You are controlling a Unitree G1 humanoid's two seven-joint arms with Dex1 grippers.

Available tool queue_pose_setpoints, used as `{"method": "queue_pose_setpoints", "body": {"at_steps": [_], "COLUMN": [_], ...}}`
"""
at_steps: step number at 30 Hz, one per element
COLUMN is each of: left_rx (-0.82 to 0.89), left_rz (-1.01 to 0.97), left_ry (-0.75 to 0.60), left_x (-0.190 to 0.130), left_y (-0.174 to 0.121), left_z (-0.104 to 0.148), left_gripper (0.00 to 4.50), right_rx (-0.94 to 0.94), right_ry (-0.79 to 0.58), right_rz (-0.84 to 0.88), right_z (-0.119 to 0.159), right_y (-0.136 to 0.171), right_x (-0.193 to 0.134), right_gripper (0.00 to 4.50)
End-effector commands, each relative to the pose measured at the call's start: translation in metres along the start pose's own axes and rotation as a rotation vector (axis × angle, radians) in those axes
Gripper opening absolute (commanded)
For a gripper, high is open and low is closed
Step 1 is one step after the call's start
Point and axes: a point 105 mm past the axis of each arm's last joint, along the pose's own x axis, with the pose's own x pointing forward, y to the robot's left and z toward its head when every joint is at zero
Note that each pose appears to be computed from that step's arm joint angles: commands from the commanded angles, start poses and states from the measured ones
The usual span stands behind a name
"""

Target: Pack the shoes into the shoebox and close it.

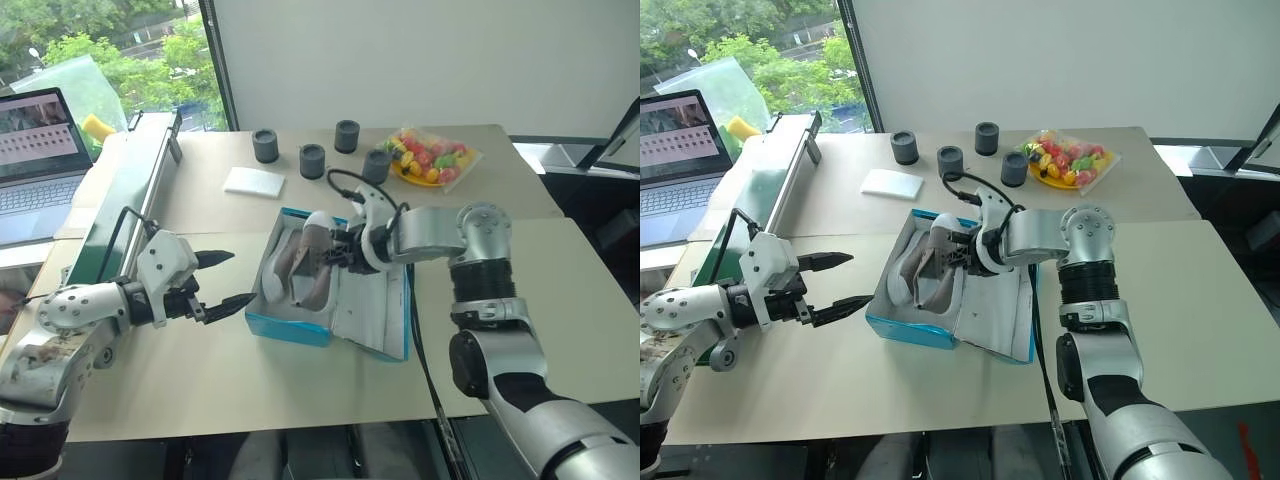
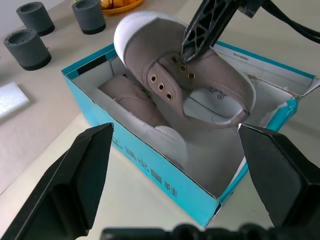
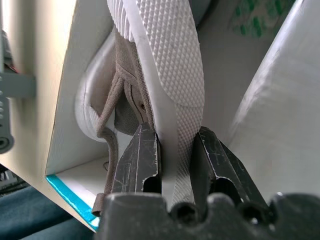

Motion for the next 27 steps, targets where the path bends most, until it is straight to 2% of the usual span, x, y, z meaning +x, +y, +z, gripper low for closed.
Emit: {"method": "queue_pose_setpoints", "body": {"at_steps": [1,7,12,13,16,20,24,27], "left_rx": [0.060,0.061,0.064,0.066,0.069,0.070,0.068,0.066], "left_rz": [0.013,0.016,0.013,0.015,0.015,0.014,0.013,0.012], "left_ry": [-0.021,-0.023,-0.026,-0.028,-0.029,-0.028,-0.027,-0.028], "left_x": [-0.003,-0.002,0.001,0.001,0.001,0.001,0.002,0.003], "left_y": [0.001,0.002,0.002,0.003,0.005,0.005,0.006,0.006], "left_z": [0.012,0.012,0.014,0.015,0.016,0.015,0.015,0.015], "left_gripper": [4.22,4.22,4.22,4.50,4.50,4.50,4.50,4.50], "right_rx": [0.026,0.035,0.036,0.042,0.056,0.014,-0.076,-0.123], "right_ry": [-0.037,-0.037,0.006,0.014,0.023,-0.018,-0.161,-0.224], "right_rz": [-0.074,-0.134,-0.130,-0.125,-0.109,-0.065,-0.039,-0.016], "right_z": [0.004,-0.004,-0.022,-0.026,-0.028,-0.014,0.021,0.036], "right_y": [-0.008,-0.005,0.004,0.004,0.008,0.021,0.034,0.040], "right_x": [-0.005,0.000,0.014,0.017,0.020,0.016,-0.005,-0.015], "right_gripper": [0.48,0.48,0.48,1.23,1.89,3.28,3.28,3.28]}}
